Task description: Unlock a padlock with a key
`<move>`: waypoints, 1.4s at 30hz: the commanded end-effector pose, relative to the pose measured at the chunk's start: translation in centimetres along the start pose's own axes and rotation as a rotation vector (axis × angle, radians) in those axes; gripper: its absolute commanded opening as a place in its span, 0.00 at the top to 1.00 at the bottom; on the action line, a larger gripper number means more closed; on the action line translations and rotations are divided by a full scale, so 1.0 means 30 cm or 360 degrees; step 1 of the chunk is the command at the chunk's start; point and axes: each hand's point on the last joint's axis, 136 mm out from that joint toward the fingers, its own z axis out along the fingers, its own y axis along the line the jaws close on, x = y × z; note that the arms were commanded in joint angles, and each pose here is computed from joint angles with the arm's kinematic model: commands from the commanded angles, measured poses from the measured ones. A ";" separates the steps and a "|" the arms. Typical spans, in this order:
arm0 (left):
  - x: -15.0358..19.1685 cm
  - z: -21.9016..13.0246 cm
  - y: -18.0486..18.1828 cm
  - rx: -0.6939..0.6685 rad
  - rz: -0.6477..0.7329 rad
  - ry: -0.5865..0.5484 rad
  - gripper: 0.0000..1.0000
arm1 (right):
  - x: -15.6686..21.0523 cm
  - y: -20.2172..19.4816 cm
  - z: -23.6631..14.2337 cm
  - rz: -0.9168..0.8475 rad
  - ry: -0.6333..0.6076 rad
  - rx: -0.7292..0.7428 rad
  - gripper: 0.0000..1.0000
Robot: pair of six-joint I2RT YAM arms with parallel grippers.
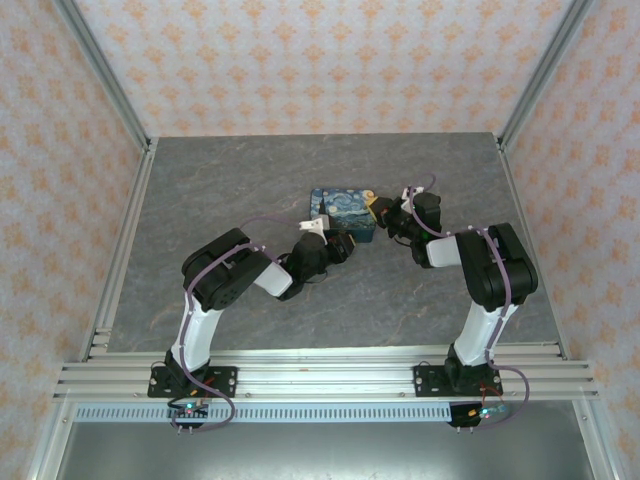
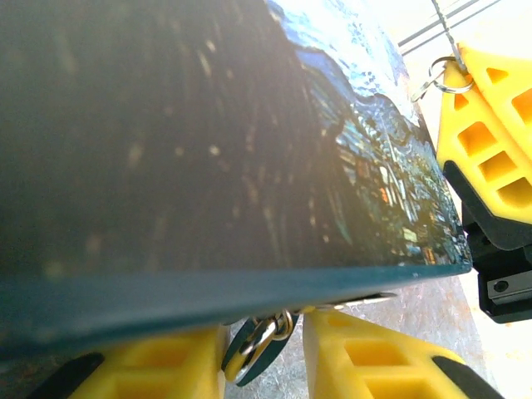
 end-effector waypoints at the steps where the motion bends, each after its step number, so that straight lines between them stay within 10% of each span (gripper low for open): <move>1: 0.068 0.004 0.116 -0.0227 0.0082 0.0086 0.71 | 0.037 -0.081 0.008 0.0067 0.0070 0.0089 1.00; 16: 0.084 0.025 0.119 -0.0282 0.0131 0.0096 0.71 | 0.037 -0.081 0.008 0.0066 0.0071 0.0090 1.00; 26: 0.083 0.018 0.093 -0.0276 0.0135 0.0147 0.97 | 0.037 -0.083 0.005 0.0066 0.0067 0.0094 1.00; 42: 0.126 -0.063 -0.036 0.0099 0.0124 0.0731 1.00 | 0.040 -0.100 0.014 0.0076 0.0080 0.0111 1.00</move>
